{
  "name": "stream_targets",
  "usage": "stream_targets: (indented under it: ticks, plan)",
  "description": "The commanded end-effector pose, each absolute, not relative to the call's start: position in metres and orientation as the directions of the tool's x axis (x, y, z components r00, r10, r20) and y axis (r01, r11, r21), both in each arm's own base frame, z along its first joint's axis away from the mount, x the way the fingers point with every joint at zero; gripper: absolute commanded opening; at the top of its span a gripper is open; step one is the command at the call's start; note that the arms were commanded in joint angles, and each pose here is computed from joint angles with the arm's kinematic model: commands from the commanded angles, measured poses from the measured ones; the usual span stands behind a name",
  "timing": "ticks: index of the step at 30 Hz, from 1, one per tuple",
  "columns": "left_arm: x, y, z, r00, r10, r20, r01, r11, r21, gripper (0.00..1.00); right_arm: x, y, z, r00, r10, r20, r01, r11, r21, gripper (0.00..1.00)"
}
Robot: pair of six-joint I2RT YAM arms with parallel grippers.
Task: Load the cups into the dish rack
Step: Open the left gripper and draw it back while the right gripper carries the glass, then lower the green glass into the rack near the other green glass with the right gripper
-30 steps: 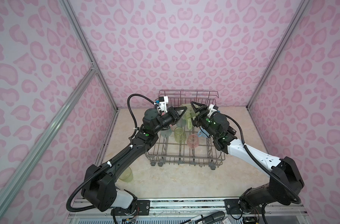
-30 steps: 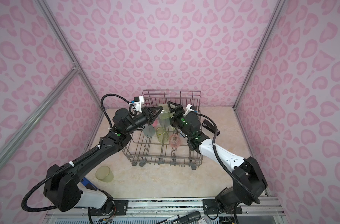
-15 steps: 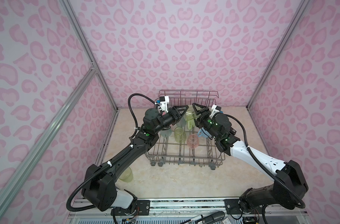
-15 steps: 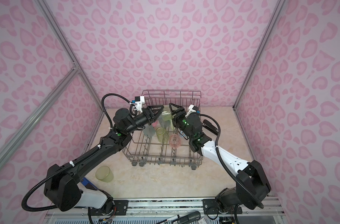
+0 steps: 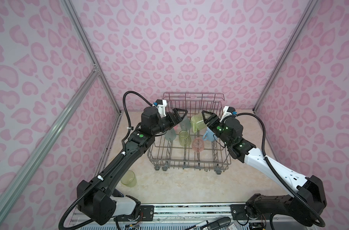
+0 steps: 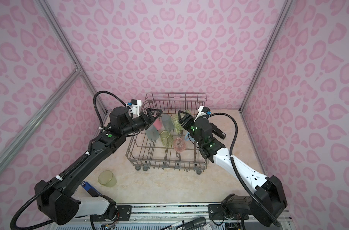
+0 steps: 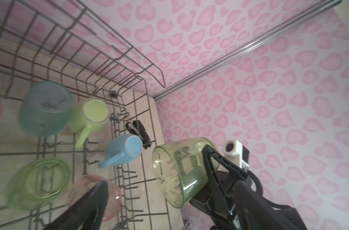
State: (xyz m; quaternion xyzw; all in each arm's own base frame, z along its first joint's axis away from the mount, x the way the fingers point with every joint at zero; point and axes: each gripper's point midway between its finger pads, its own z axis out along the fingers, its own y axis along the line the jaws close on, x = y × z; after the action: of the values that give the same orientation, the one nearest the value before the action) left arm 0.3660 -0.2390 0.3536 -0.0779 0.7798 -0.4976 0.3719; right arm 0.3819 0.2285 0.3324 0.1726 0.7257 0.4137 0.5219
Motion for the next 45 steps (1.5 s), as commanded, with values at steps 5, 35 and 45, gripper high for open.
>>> stream_targets:
  ticks: [5,35,45]
  plan:
    - [0.354,-0.164,0.302,-0.738,-0.46,-0.493,0.087,0.66,-0.746,0.98,0.367,0.269,0.292,-0.395,0.22,-0.892,-0.383,0.843,0.378,0.62]
    - [0.326,-0.018,0.238,-0.663,-0.46,-0.591,-0.259,0.881,-0.395,0.99,0.326,0.45,0.199,-0.221,-0.298,-0.929,-0.832,0.555,0.02,0.65]
    - [0.327,-0.016,0.238,-0.653,-0.456,-0.605,-0.254,0.884,-0.392,0.99,0.33,0.461,0.168,-0.241,-0.337,-0.91,-0.846,0.533,0.026,0.66]
